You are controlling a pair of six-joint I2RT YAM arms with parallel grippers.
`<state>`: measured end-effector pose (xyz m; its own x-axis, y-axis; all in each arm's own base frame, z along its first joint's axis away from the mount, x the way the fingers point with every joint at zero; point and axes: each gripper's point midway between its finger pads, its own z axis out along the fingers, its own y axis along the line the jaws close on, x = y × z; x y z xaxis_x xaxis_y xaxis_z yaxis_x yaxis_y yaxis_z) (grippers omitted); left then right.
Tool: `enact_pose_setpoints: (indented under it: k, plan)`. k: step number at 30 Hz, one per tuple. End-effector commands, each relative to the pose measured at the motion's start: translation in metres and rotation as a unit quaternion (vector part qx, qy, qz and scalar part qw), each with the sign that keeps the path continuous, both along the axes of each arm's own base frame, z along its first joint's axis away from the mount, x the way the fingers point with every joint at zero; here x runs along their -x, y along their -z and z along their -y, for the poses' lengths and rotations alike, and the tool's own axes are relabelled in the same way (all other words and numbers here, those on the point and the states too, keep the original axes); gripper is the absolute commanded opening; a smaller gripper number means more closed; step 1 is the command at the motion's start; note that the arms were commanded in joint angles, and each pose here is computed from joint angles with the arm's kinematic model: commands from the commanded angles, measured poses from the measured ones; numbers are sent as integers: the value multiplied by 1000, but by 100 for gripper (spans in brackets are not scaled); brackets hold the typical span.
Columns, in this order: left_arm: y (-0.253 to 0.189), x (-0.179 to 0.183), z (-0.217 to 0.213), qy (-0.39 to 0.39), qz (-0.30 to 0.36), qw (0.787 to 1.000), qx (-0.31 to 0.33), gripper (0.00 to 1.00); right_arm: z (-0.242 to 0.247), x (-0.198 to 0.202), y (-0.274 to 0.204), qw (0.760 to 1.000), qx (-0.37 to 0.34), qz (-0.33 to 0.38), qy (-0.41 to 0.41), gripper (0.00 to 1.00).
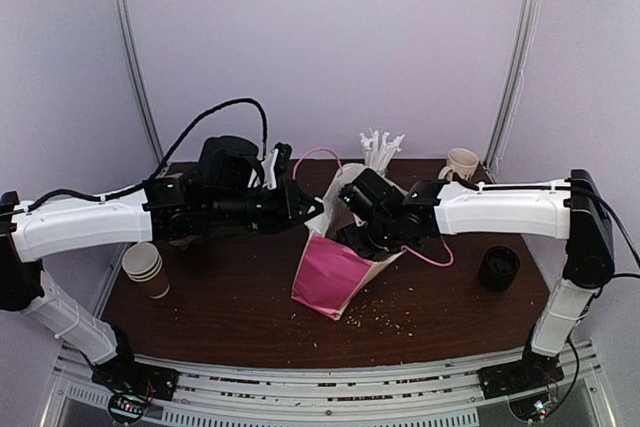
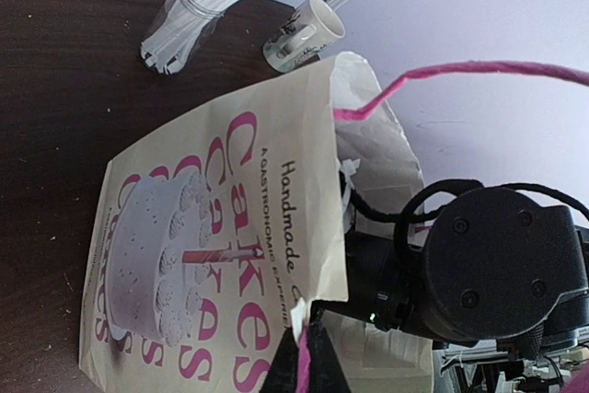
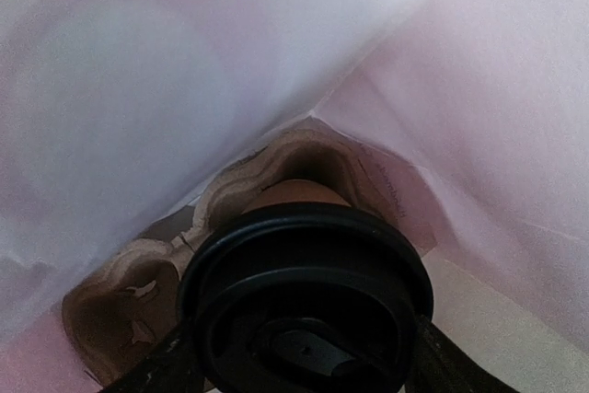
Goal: Pack the takeout coffee
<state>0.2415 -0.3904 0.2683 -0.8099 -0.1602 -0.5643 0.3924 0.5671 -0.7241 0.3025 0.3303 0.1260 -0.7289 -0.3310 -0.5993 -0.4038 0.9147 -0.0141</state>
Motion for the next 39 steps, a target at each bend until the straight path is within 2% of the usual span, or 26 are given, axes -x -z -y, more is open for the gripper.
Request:
enact_pose_setpoints:
  k: [1, 28, 29, 33, 39]
  plan:
    - [-20, 4, 1, 15, 20, 1000, 18, 0, 17, 13, 48, 996, 62, -67, -12, 52]
    - [-13, -3, -6, 8, 25, 1000, -5, 0, 21, 21, 127, 979, 124, -158, -37, 52]
    - [-13, -3, -5, 9, 25, 1000, -5, 3, 21, 22, 129, 978, 126, -161, -38, 52]
    - [-14, -1, -7, 16, 29, 999, -14, 26, 20, 21, 132, 977, 130, -165, -39, 52]
    - [-26, 6, -21, 17, 50, 998, -17, 45, 18, 18, 121, 976, 137, -162, -44, 52]
